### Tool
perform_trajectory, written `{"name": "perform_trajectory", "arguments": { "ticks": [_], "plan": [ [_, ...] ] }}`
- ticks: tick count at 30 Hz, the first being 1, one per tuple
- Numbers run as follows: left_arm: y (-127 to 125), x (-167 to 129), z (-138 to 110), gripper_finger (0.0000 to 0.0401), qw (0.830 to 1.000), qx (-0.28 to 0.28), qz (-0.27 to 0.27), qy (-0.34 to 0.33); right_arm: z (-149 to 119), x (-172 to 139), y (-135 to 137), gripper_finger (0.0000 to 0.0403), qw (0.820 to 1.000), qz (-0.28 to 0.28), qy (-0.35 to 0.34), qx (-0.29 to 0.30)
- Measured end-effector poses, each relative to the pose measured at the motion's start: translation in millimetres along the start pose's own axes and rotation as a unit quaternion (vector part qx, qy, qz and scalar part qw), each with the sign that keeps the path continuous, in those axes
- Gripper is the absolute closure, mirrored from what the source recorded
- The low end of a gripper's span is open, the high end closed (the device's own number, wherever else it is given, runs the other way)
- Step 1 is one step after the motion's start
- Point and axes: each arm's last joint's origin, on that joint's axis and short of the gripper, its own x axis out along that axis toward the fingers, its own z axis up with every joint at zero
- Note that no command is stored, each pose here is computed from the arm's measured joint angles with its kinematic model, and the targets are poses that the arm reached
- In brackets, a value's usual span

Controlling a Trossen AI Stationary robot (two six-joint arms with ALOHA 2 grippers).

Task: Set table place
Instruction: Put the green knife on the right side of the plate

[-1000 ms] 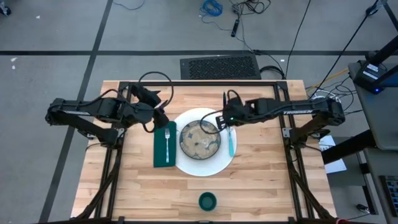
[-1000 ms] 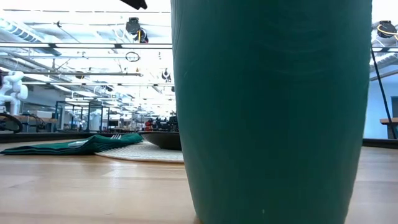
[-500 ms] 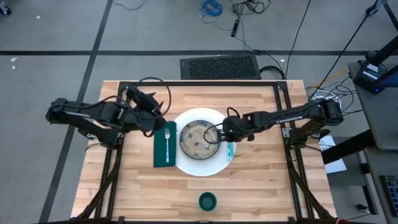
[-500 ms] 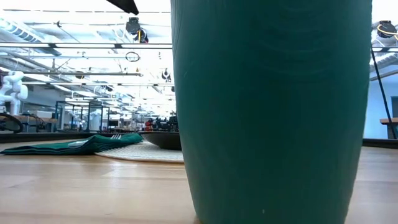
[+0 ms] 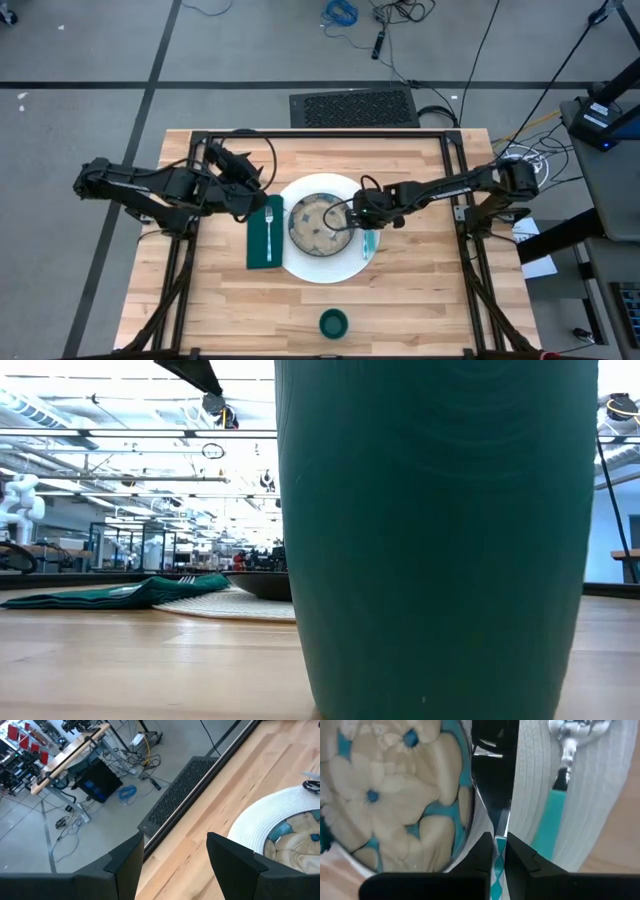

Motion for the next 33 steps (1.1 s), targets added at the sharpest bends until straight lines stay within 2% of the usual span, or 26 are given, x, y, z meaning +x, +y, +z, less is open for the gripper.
{"name": "perform_trajectory", "arguments": {
  "ticks": [6,13,33],
  "plan": [
    [0.0,0.0,-0.1,0.0200,1.000,0.001,0.000,0.000,10.3,15.9,-4.0,0.0396,1.000,-0.020,0.013,-0.007],
    [0.1,0.0,-0.1,0.0200,1.000,0.001,0.000,0.000,13.7,27.9,0.8,0.0396,1.000,0.003,0.017,-0.010],
    [0.1,0.0,-0.2,0.0200,1.000,0.001,0.000,0.000,14.3,31.9,-1.5,0.0373,1.000,-0.012,0.009,0.009]
  ]
}}
